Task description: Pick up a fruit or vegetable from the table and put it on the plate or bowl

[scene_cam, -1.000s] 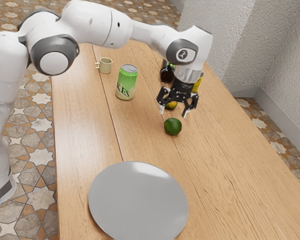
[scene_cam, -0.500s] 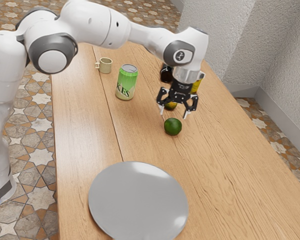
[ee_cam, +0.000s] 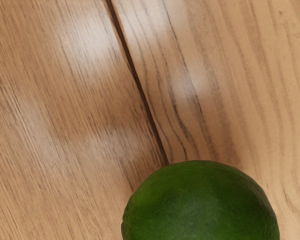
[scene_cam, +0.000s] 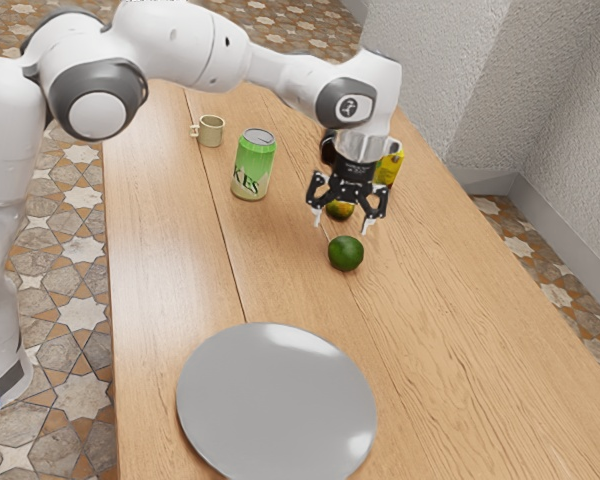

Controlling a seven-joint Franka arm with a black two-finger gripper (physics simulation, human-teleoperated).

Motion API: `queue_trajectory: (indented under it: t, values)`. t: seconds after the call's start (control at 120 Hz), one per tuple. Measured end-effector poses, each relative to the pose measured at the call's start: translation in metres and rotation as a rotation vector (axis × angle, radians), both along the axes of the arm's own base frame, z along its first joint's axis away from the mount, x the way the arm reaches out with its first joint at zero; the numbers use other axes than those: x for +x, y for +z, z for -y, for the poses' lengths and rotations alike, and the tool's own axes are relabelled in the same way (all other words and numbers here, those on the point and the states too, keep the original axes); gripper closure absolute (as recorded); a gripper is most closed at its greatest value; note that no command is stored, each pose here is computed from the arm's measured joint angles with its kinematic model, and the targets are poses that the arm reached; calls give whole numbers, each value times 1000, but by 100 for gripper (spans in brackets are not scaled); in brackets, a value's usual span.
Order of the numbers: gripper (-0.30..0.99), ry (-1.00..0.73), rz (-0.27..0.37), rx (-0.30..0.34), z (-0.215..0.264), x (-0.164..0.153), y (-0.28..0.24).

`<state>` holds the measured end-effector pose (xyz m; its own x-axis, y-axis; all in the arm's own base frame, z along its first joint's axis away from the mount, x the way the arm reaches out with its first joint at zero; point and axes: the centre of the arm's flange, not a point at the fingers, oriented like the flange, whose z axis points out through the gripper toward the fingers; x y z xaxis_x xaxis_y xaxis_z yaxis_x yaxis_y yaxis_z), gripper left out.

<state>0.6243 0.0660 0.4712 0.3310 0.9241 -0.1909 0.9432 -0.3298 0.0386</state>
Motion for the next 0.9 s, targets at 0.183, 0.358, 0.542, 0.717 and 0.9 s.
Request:
queue_trajectory:
  t: [0.183,0.358,0.542,0.717,0.9]
  values:
    - [0,-13,42,-9,9,14,-15]
    - [0,-4,59,-28,7,20,-29]
    - [0,7,46,-49,6,21,-51]
    - [0,0,54,-53,10,22,-55]
    - [0,-4,60,-56,13,24,-58]
